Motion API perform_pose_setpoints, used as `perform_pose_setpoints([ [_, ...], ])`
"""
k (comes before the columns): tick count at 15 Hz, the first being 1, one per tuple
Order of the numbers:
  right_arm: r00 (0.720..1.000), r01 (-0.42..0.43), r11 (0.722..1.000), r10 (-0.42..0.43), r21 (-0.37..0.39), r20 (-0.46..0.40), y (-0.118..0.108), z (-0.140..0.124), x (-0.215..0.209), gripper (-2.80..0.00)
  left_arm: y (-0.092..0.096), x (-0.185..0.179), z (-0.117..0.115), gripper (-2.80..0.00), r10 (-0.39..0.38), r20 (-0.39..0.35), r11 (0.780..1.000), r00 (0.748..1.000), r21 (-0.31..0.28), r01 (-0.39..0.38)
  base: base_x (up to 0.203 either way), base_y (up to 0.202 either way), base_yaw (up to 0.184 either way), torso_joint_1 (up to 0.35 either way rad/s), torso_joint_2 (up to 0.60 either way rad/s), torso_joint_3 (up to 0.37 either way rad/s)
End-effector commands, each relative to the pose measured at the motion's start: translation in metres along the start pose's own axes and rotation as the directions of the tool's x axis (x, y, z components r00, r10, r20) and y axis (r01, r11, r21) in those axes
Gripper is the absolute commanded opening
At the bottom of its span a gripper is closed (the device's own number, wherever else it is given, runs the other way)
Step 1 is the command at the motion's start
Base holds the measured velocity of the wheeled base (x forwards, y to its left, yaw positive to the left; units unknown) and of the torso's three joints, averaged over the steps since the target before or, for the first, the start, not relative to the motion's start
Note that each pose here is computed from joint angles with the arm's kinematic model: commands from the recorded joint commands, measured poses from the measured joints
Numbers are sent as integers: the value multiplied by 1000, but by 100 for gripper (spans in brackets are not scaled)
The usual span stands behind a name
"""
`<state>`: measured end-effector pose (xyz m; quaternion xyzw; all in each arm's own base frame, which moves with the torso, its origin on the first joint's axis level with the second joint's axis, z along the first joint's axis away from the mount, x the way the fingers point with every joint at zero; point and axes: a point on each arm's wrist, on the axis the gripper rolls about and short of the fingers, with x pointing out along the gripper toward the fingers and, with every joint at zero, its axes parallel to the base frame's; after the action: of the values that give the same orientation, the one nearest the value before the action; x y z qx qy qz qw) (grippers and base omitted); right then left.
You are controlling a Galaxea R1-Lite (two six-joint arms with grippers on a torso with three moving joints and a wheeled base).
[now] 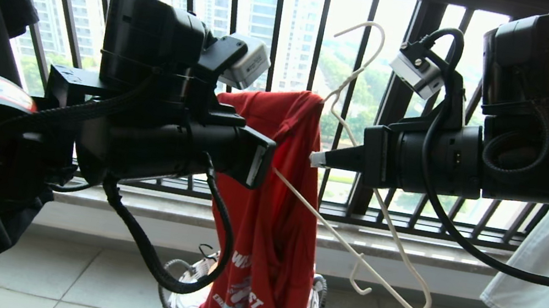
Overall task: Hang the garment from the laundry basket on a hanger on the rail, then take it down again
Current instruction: Hang the clothes on the clothes rack
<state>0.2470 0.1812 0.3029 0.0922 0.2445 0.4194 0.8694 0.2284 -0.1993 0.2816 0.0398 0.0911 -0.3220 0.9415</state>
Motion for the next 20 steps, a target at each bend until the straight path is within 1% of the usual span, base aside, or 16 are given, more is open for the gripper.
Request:
perform_pose_setpoints([
  [1, 1000, -2, 1000, 2, 2, -3, 0, 0, 0, -280, 0, -7, 5, -280, -1, 22, 1000, 1000, -7, 1, 0, 0, 0, 0, 0, 0],
  [3, 1000, -2, 1000, 2, 2, -3, 0, 0, 0, -280, 0, -8, 7, -280, -1, 31, 1000, 1000, -9, 1, 0, 0, 0, 0, 0, 0],
  [6, 1000, 0, 1000, 0, 4, -10, -1, -2, 3, -280, 0, -12, 13, -280, -8, 96, 1000, 995, -27, 11, 0, 0, 0, 0, 0, 0],
  [7, 1000, 0, 1000, 0, 3, -12, -1, -2, 3, -280, -2, -12, 16, -280, -13, 127, 999, 992, -44, 19, 0, 0, 0, 0, 0, 0],
  [9, 1000, -4, 1000, 4, 2, -16, 0, -3, 4, -280, -5, -13, 20, -280, -22, 194, 996, 981, -78, 38, 0, 0, 0, 0, 0, 0],
  [11, 1000, -11, 1000, 11, 1, -24, 2, -5, 5, -280, -11, -15, 21, -280, -40, 238, 995, 970, -80, 61, 0, 0, 0, 0, 0, 0],
  [12, 999, -18, 1000, 17, -2, -31, 5, -6, 7, -280, -13, -15, 21, -280, -47, 248, 994, 968, -79, 69, 0, 0, 0, 0, 0, 0],
  [17, 999, -25, 1000, 25, -3, -41, 7, -8, 9, -280, -25, -16, 19, -280, -89, 244, 990, 966, -86, 113, 0, 0, 0, 0, 0, 0],
  [20, 999, -25, 1000, 25, -3, -43, 7, -9, 10, -280, -26, -17, 18, -280, -96, 241, 989, 966, -90, 121, 0, 0, 0, 0, 0, 0],
])
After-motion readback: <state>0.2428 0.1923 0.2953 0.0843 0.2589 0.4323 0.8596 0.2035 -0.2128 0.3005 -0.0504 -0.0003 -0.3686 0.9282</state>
